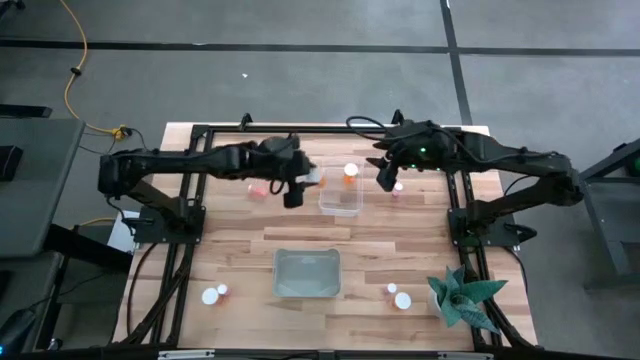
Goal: Pick and place medicine bottles into bin by pill shape (circle, oval)
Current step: Put the top left orange pill bottle into the transparent bin
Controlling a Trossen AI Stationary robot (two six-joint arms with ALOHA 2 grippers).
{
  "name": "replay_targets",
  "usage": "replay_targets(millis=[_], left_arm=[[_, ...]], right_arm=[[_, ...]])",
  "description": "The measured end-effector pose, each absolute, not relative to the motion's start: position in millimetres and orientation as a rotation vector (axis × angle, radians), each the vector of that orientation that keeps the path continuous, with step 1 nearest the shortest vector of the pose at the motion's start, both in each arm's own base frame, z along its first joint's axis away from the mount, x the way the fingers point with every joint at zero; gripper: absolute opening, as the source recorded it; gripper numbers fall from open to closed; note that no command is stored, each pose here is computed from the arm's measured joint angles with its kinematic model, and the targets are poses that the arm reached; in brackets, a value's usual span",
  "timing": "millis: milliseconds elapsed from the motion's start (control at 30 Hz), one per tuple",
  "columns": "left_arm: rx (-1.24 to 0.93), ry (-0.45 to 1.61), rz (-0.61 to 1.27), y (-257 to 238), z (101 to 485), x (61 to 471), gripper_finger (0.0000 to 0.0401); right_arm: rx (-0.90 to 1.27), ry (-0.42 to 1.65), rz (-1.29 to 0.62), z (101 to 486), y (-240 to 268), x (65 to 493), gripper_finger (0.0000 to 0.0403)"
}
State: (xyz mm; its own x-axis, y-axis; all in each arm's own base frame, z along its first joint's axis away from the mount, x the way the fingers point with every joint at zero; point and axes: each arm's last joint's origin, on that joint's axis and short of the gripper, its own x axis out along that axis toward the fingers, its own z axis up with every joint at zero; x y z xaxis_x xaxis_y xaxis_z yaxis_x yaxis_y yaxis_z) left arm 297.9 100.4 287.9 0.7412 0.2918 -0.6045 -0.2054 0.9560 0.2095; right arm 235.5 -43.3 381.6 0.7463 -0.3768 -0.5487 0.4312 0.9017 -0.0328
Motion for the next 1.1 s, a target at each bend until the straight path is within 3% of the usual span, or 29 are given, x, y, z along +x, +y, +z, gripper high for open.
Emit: replay_targets(millis=[167, 500, 933, 1100], left_arm=[[0.119, 0.755, 0.284, 123.6, 285.0, 331.1, 0.0209], [-0.017, 0.942, 0.341, 170.3, 222.2, 383.4, 0.0209], [-0.049, 1.003, 0.364, 180.6, 190.4, 390.7, 0.021], [-0.036, 0.965, 0.387, 182.4, 192.9, 393.4, 0.0236]], right_arm=[[0.093, 0.569, -0.463, 383.9, -43.3, 232.0, 0.0197], [0.087, 0.577, -0.462, 382.6, -43.6, 233.4, 0.0197], [0.084, 0.577, -0.461, 382.6, -43.6, 233.5, 0.0197], [0.084, 0.577, -0.461, 382.6, -43.6, 233.5, 0.0197]])
